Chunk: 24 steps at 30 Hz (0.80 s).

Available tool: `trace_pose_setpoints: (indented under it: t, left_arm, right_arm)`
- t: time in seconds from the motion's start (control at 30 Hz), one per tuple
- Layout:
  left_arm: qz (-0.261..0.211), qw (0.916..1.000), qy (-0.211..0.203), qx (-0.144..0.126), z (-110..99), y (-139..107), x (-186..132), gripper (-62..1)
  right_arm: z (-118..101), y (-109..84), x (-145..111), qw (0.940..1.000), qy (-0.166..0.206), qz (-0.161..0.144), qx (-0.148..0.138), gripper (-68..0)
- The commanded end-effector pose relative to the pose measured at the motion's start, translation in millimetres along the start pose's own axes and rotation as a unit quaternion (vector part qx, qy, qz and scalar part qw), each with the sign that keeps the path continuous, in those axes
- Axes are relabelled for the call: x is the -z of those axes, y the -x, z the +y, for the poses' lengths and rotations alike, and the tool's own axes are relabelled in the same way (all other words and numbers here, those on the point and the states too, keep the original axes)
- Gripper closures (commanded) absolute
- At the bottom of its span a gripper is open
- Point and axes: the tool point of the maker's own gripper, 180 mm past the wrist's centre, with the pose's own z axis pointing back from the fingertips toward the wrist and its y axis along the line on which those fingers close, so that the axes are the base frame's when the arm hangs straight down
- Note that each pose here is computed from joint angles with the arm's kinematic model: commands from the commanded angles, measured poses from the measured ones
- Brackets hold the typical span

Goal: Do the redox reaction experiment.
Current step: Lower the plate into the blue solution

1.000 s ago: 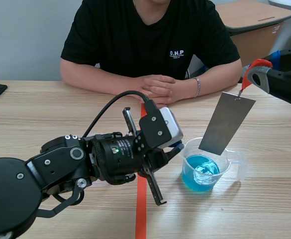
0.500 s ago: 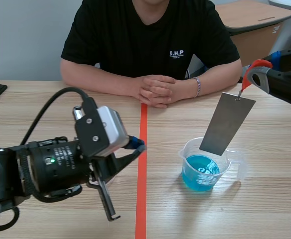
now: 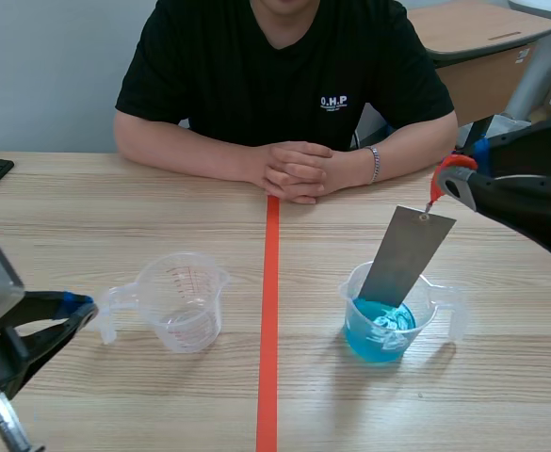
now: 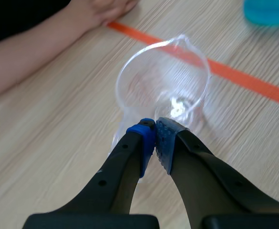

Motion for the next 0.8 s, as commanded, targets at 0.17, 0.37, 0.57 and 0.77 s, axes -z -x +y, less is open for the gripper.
trace_pose_setpoints:
  t: [0.17,0.37,0.57,0.77]
  left_arm:
    - [0.043,0.9959,-0.057,-0.056,13,28,-41,-4.3]
    - [0.101,0.9853,-0.098,-0.097,6,58,-77,-4.3]
    - [0.146,0.9698,-0.146,-0.13,-5,80,-102,-4.3]
    - [0.181,0.9572,-0.163,-0.156,-17,93,-115,-4.3]
  right_arm:
    - [-5,11.0,6,0.9999,-0.002,-0.011,0.003,-1.6]
    - [-3,39.3,15,0.9999,0.005,0.006,0.009,-1.5]
    - [-4,58.7,21,0.9996,0.01,0.016,0.02,-1.5]
    - [-4,65.8,22,0.9994,0.009,0.021,0.025,-1.5]
